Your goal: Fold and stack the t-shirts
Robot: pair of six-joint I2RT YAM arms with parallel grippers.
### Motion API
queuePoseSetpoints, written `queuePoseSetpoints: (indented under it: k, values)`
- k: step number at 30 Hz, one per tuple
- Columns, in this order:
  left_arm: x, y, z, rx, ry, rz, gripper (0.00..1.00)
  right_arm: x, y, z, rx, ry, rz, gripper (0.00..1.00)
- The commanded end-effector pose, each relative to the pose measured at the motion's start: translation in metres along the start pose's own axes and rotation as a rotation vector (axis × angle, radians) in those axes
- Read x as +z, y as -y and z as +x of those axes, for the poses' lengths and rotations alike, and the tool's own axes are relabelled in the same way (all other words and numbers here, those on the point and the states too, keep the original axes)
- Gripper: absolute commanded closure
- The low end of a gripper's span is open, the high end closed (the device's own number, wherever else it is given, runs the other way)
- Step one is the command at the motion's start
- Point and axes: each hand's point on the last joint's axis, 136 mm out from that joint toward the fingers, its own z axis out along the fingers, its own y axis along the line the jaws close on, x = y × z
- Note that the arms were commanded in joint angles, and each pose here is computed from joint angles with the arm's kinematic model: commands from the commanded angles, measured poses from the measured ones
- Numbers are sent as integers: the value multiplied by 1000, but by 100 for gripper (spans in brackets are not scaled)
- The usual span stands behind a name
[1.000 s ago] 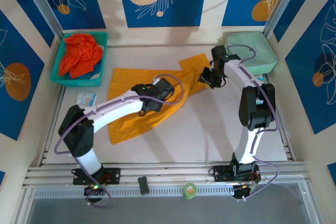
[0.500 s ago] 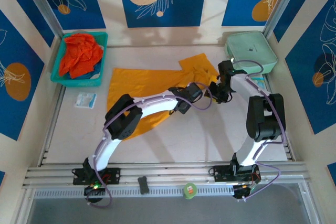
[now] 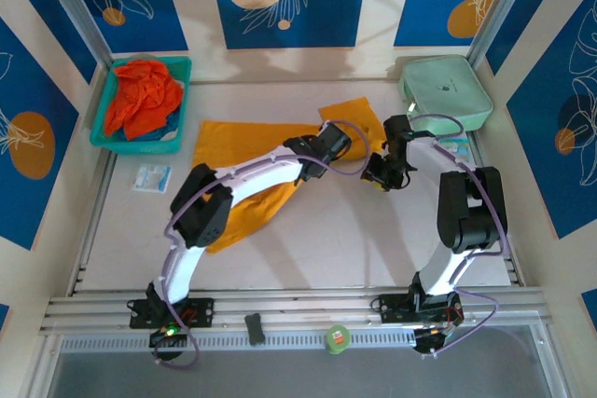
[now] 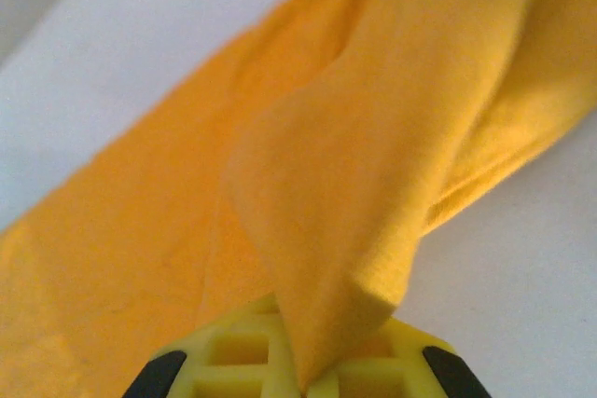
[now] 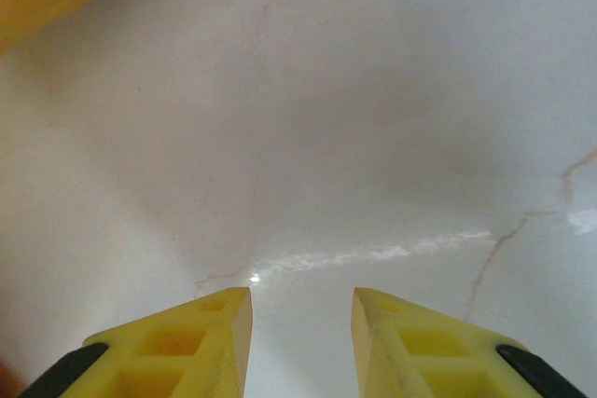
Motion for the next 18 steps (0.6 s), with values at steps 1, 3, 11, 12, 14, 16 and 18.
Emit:
queuePoseSetpoints:
  k: [1, 3, 11, 12, 14, 16, 18]
  values:
    - [-7, -41, -2, -6, 9, -50, 90, 3, -22, -4, -7, -6, -40, 67]
    - [4, -52, 6, -29, -14, -41, 89, 3, -29, -9, -2, 6, -43, 67]
    - [58, -60, 22, -178, -79, 147, 85, 2, -56, -37, 58, 51, -101, 64]
    - [63, -61, 22, -187, -83, 152, 84, 4, -58, -38, 59, 43, -99, 63]
    - [68, -60, 22, -196, -87, 170, 79, 6, -64, -36, 48, 34, -98, 60]
    - [73, -60, 22, -203, -90, 178, 68, 9, -72, -29, 24, 24, -94, 58]
    - [78, -61, 23, -210, -95, 183, 58, 10, -85, -17, -8, 8, -102, 56]
